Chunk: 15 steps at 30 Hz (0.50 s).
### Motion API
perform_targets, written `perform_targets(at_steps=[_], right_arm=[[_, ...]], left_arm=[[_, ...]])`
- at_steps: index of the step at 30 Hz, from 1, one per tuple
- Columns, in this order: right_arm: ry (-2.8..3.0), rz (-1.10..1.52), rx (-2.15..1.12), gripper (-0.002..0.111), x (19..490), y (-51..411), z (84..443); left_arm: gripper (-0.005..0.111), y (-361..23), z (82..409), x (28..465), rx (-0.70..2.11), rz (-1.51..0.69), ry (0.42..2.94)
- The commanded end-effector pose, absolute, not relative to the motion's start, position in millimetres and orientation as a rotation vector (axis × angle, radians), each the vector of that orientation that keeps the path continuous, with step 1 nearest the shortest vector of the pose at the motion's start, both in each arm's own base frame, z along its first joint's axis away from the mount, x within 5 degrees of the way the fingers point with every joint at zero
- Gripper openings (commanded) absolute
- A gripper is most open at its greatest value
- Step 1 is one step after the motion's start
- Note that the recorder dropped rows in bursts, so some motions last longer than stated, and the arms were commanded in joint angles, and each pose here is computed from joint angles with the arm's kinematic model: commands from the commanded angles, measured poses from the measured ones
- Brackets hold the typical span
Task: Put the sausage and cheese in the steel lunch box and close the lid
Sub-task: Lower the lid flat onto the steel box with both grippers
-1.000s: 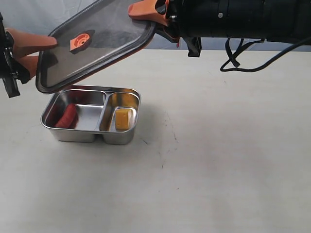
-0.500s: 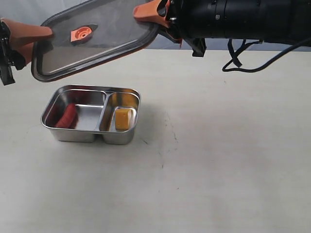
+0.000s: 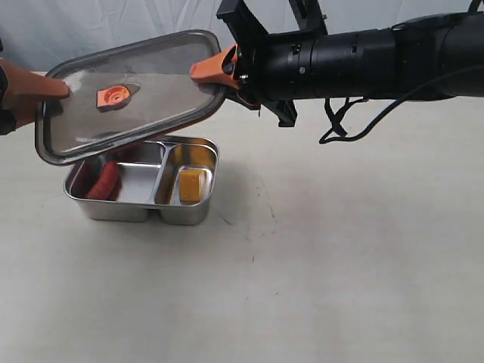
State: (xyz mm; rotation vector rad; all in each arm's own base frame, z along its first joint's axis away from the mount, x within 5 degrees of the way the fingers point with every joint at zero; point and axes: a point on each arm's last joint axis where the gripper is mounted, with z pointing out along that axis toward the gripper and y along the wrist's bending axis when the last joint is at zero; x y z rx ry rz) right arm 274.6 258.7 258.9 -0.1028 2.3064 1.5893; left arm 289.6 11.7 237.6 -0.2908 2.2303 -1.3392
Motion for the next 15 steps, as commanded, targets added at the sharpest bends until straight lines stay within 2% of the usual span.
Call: perform_targets(at_steps=[1, 6, 15], right_arm=[[2.383, 1.574, -0.212, -0.001, 259, 274, 243], [2.456, 1.524, -0.155, -0.001, 239, 286, 225], [2.467, 1.494, -0.16, -0.001, 235, 290, 222]], left_arm=[[0.0, 4, 238, 284, -0.155, -1.396, 2.285], [0.0, 8, 230, 296, -0.176, -1.397, 2.296], [0.0, 15, 214, 315, -0.163, -1.389, 2.351]])
